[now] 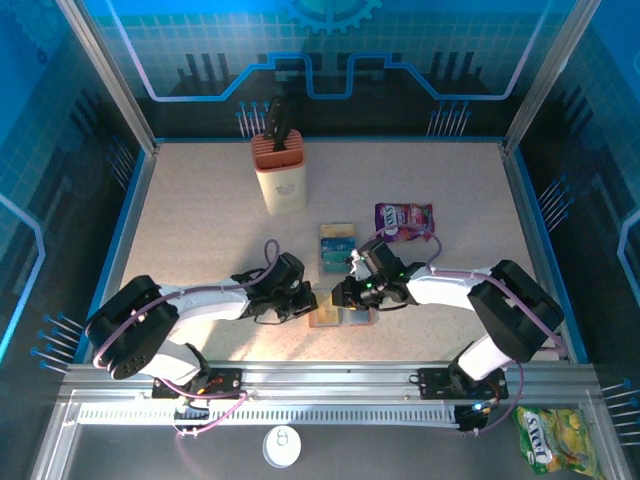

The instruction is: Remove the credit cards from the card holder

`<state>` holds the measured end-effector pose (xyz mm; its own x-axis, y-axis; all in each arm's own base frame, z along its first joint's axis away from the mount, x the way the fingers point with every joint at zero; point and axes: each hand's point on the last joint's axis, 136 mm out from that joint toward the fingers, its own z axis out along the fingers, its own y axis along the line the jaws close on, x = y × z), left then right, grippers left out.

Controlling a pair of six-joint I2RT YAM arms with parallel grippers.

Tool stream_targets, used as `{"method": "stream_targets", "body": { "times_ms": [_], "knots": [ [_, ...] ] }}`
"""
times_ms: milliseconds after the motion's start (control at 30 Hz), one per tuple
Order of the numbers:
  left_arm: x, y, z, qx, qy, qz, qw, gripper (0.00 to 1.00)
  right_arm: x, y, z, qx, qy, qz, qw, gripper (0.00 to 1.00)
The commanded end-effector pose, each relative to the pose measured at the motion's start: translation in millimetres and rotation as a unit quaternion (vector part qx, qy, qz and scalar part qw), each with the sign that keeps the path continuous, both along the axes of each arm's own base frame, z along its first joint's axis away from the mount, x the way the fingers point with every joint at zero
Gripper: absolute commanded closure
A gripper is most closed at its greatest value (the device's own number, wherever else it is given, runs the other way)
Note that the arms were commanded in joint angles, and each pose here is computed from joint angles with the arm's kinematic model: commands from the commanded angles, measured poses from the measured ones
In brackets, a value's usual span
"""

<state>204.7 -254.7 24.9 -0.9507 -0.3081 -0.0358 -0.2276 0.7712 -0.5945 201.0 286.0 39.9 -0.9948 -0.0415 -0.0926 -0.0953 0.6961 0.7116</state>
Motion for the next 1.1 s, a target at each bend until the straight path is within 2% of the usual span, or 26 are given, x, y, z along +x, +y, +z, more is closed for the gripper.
{"method": "stream_targets", "body": {
  "times_ms": [0, 367, 600, 800, 1067],
  "knots": [
    [-8.6, 10.5, -14.0, 0.021, 0.023, 0.005, 0.999, 1.0, 0.9, 14.0, 8.0, 0.021, -0.002, 0.013, 1.0, 0.72],
    [-14.7, 18.7, -23.6, 0.036, 0.038, 0.015, 0.999, 1.0, -3.8, 14.0, -3.2, 0.015, 0.015, 0.017, 1.0, 0.72],
    [-15.7, 21.6, -23.8, 0.042, 0.038, 0.016, 0.998, 1.0, -3.5, 0.6, -11.8, -0.029, 0.01, 0.007, 1.0, 0.73],
    [-15.5, 21.5, -23.9, 0.042, 0.038, 0.016, 0.998, 1.0, -3.0, -4.5, -6.7, -0.044, -0.003, 0.011, 0.999, 0.73],
    [-10.5, 19.5, -15.0, 0.041, 0.026, 0.015, 0.999, 1.0, -0.9, -0.8, 8.2, -0.028, -0.017, 0.015, 0.999, 0.73]
  ]
}}
